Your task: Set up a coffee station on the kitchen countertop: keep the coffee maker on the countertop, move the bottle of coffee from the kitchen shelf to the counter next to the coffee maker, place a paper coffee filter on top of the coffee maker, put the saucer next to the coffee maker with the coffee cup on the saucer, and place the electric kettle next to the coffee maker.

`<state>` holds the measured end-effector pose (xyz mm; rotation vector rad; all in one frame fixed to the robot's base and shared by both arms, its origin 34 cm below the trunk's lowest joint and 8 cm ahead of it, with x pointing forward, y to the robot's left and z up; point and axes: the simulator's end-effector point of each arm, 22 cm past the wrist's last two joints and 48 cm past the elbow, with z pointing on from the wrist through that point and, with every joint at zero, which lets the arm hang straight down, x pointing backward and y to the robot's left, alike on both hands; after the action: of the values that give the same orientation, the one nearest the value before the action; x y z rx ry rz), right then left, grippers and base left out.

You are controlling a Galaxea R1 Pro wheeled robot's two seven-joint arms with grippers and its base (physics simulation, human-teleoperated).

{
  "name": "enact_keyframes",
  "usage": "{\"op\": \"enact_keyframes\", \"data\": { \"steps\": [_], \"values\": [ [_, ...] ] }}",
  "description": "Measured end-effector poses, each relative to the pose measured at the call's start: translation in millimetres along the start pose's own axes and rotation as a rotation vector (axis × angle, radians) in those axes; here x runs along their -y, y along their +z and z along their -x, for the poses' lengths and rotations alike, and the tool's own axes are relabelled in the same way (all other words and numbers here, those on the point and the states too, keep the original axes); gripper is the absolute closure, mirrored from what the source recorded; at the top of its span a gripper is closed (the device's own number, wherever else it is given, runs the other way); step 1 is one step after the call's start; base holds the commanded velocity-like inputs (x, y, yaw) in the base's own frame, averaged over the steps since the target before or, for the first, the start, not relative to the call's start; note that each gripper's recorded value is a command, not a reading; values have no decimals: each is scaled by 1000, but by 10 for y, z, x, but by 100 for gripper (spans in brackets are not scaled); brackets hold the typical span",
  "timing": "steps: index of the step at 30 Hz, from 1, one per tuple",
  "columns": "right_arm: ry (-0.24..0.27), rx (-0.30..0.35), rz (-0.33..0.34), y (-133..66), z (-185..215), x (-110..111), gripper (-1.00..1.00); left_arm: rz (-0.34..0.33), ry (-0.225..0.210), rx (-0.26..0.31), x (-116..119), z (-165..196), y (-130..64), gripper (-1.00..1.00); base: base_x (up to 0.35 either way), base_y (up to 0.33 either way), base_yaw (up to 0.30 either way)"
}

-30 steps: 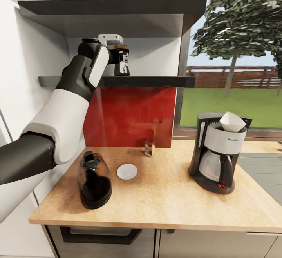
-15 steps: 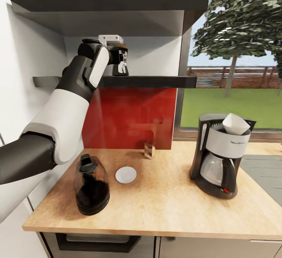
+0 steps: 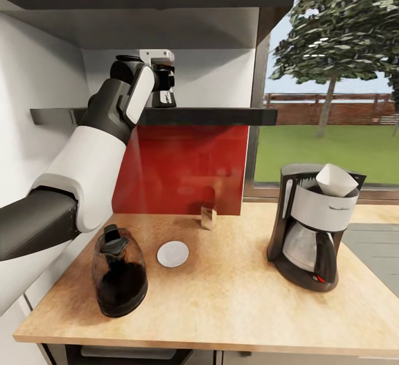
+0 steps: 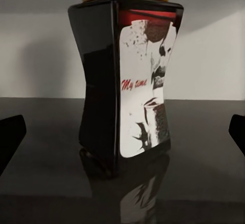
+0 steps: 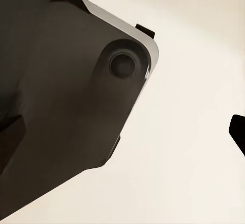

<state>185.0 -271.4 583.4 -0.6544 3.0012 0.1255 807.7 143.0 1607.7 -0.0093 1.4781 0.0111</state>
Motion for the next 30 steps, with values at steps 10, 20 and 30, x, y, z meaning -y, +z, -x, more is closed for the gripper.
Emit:
{"op": "enact_keyframes", "data": {
  "steps": [10,20,30],
  "values": [
    [-42,-14,6,1,-67,-28,-100,-1,-1,4,2,18,-8,-100,132,33,0],
    [-46,-15,6,1,-76,-31,-100,-1,-2,6,2,23,-10,-100,93,54,0],
    [-46,-15,6,1,-79,-32,-100,-2,-1,7,4,30,-14,-100,96,4,0]
  ]
}}
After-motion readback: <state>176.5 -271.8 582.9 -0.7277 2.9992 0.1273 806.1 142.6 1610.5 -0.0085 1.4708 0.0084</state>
